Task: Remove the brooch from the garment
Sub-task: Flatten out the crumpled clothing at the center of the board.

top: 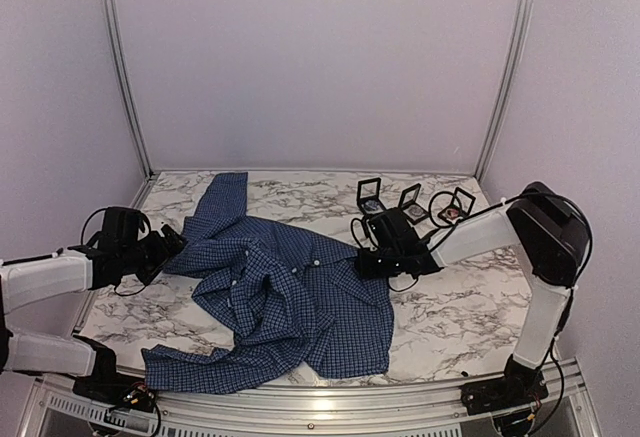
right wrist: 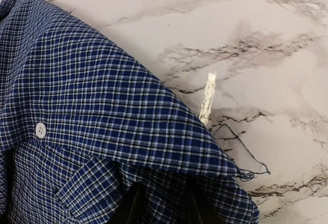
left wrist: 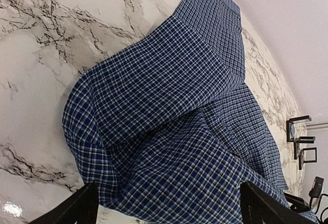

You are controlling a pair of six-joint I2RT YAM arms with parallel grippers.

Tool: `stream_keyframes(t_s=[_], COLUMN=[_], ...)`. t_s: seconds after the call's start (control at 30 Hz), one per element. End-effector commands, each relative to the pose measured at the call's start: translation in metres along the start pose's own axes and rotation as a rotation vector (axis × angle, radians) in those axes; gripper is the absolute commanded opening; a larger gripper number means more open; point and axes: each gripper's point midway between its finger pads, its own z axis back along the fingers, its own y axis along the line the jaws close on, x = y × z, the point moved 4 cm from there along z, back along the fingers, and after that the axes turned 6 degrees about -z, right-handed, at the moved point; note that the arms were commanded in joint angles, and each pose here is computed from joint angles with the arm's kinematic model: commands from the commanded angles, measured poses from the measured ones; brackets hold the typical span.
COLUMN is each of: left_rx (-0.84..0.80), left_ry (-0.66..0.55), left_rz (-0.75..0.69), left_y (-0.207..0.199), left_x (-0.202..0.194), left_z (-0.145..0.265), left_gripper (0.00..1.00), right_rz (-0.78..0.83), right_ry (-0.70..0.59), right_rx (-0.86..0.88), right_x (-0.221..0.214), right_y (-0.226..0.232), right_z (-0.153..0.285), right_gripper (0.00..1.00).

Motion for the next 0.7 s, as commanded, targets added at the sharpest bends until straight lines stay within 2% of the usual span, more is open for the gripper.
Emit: stream_keyframes(t_s=[0.0, 0.17, 0.37, 0.43, 0.53, 0.57, 0.67], left_rx=[-0.087, -0.192, -0.246, -0.232, -0.194, -0.184, -0.171], left_ry=[0.007, 0.021, 0.103, 0.129, 0.172, 0.187, 0.192], left_rz=[-0.034, -0.049, -0.126, -0.161, -0.179, -0.163, -0.087], left_y=[-0.019, -0.042, -0.067, -0.067, -0.058, -0.053, -0.036], left_x=[0.007, -0.001, -0.039, -0.052, -0.067, -0.072, -0.083], left_z=[0.002, 0.006, 0.003, 0.0, -0.006, -0.007, -0.005], left_gripper=[0.99, 0.99, 0.97, 0.89, 0.68, 0.6, 0.44], right_rz=[-0.03, -0.051, -0.078, -0.084, -0.078, -0.075, -0.068], right_ry=[0.129, 0.13, 0.14, 0.137, 0.127, 0.122, 0.11], right_rx=[-0.104, -0.146, -0.171, -0.168, -0.172, -0.17, -0.16], right_x=[-0.046, -0.054, -0.057, -0.054, -0.048, -0.045, -0.038], right_y=[-0.029, -0.042, -0.054, -0.055, -0.054, -0.053, -0.048], right_z=[0.011, 0.028, 0.04, 0.043, 0.046, 0.048, 0.051], right_gripper=[0.28, 0.28, 0.27, 0.27, 0.27, 0.27, 0.27])
